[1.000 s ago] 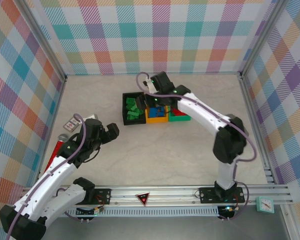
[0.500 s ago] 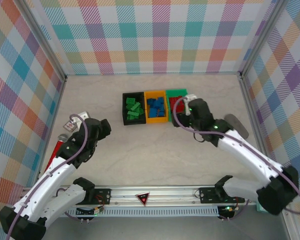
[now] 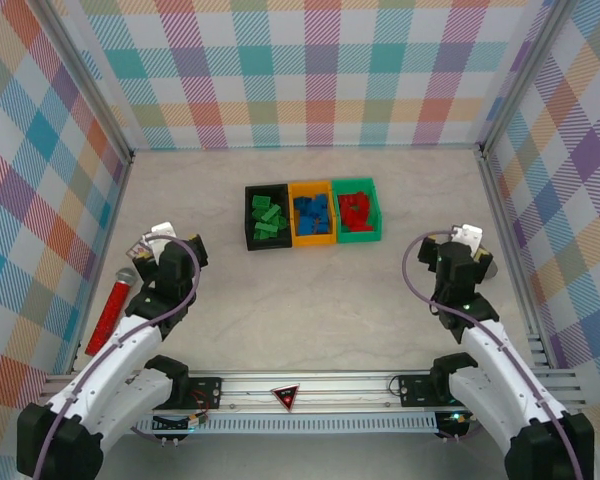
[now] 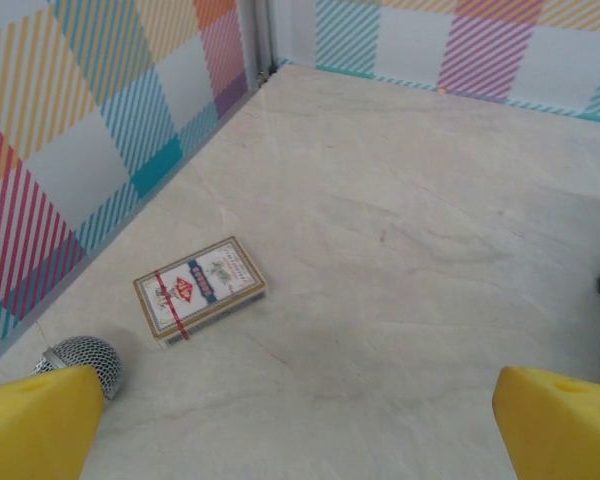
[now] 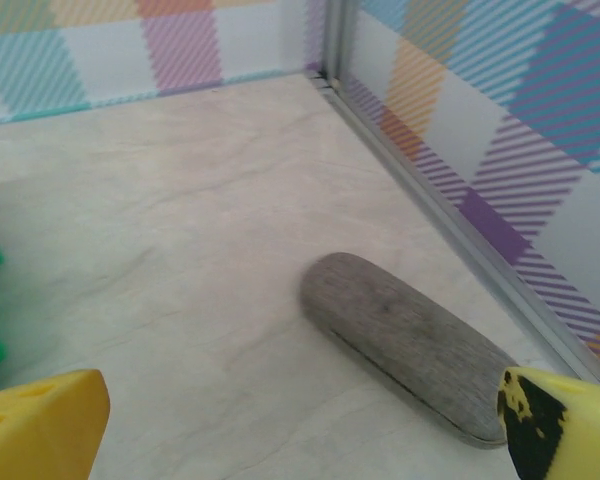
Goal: Sort the legos into containers by color
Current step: Reset both arms
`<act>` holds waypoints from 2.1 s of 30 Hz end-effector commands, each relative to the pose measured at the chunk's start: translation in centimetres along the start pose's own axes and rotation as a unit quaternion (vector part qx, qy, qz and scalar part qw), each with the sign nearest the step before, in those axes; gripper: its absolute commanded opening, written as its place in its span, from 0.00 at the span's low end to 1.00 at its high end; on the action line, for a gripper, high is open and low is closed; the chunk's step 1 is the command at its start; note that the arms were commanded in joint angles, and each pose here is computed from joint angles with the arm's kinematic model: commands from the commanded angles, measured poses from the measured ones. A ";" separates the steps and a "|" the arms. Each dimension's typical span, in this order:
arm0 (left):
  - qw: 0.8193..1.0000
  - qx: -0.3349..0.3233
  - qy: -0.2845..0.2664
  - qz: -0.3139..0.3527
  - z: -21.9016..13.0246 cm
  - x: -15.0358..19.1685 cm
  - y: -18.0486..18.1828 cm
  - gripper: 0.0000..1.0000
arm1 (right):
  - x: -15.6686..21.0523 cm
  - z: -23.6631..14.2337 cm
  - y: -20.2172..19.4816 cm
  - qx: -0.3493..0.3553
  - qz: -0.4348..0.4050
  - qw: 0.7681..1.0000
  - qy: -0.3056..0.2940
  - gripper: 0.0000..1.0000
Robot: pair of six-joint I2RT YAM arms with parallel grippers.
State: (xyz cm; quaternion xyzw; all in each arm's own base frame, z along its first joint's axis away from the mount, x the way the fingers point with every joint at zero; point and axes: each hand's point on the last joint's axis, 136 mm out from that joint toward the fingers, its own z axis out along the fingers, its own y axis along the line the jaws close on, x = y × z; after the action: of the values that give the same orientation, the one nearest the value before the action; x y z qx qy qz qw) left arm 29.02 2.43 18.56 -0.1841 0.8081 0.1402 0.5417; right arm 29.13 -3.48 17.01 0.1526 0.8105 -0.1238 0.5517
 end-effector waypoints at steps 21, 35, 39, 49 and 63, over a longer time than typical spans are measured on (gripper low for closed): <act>0.991 0.124 -0.046 -0.012 9.8 4.2 -4.5 1.00 | 1.8 7.1 4.4 -0.091 -0.001 0.995 -0.050 0.99; 0.989 0.145 -0.008 0.017 11.7 6.0 -6.3 1.00 | 4.5 8.8 10.1 -0.225 -0.064 0.972 -0.012 0.99; 0.989 0.145 -0.010 0.017 11.7 5.9 -6.3 1.00 | 4.3 9.4 10.0 -0.235 -0.053 0.970 -0.003 0.99; 0.989 0.147 -0.007 0.029 11.7 6.0 -6.8 1.00 | 4.5 9.6 10.0 -0.246 -0.047 0.968 0.012 0.99; 0.988 0.149 -0.006 0.031 11.7 6.1 -6.9 1.00 | 4.4 9.7 9.9 -0.247 -0.045 0.968 0.014 0.99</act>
State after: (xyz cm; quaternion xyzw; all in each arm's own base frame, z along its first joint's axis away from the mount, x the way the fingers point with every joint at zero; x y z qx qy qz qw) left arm 39.14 0.73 8.08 -0.0845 0.8227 0.0375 0.5609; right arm 39.18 2.60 8.21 -0.0190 0.8356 0.0524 0.5465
